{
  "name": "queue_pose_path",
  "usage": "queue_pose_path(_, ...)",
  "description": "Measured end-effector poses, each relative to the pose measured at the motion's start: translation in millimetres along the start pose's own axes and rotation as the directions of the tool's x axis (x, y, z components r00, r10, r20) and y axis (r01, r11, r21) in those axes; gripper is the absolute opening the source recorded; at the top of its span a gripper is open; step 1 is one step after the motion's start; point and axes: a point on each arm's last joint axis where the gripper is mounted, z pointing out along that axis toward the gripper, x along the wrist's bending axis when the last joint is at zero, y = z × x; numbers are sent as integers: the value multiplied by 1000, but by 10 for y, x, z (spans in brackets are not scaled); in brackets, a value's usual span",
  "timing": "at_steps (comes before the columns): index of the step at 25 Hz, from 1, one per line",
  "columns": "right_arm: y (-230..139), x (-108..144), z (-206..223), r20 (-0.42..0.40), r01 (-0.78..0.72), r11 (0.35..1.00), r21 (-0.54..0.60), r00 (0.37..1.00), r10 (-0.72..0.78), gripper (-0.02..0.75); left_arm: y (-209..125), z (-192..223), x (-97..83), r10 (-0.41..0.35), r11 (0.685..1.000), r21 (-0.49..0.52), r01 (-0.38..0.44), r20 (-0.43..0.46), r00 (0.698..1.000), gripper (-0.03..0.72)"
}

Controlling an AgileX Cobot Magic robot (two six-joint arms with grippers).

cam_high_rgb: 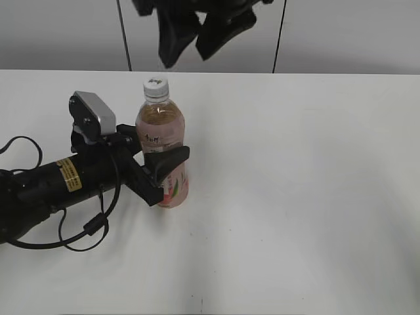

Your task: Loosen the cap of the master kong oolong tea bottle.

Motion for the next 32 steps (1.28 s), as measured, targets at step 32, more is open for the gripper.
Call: queue_pose_path(32, 236, 33, 713, -3, -143, 988, 59, 990, 144, 409, 0, 0, 2, -1, 1000, -1, 1, -2, 1000, 390)
